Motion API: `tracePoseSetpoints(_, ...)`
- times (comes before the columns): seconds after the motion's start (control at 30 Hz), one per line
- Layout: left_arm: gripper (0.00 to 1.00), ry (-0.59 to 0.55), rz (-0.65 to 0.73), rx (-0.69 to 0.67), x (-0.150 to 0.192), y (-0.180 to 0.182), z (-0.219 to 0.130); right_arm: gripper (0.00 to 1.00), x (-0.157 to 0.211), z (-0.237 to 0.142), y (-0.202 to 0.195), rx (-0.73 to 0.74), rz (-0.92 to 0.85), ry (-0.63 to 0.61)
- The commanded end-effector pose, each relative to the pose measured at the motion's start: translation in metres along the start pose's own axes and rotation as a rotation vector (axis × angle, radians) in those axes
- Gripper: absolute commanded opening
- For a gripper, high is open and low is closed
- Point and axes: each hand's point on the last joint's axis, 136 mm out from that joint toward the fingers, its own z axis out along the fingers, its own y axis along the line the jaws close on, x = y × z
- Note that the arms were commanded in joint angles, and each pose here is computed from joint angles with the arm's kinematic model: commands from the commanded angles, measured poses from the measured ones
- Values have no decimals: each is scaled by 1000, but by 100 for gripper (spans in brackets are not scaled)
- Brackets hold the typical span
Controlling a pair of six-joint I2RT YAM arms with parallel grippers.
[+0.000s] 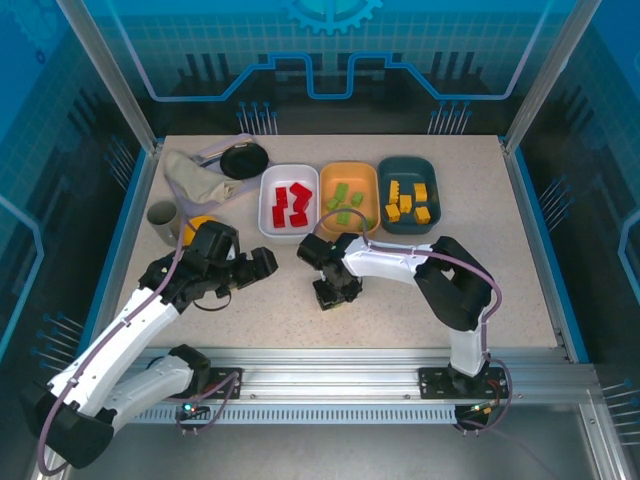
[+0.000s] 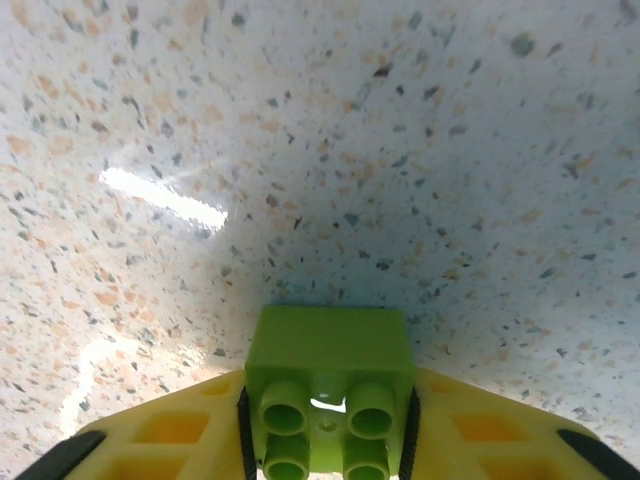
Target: Sort the legos into containers by color
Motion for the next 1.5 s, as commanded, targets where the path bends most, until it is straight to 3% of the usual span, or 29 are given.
tracePoseSetpoints(0.0, 94, 6, -2, 8, 4, 0, 0, 35, -8, -19, -3, 36, -16, -47)
tracePoseSetpoints(0.27, 94, -71, 35, 44, -30, -34, -5, 34, -68, -108, -34, 145, -55, -244)
tracePoseSetpoints(0.47, 94, -116, 71, 87, -64, -73, 1, 33, -124, -131, -83, 216, 37, -288)
tracePoseSetpoints(0.67, 95, -139, 91, 105, -92, -104, 7, 34, -166, -113, -123, 262, 124, -245)
tracePoseSetpoints(0.93, 95, -147, 94, 122, -105, -121, 12, 35, -181, -74, -162, 281, 195, -160)
tracePoseSetpoints(1.1, 95, -137, 82, 118, -102, -119, 15, 35, -187, -48, -172, 260, 210, -126)
tracePoseSetpoints(1.47, 95, -130, 71, 111, -99, -116, 18, 35, -202, -38, -177, 254, 214, -137)
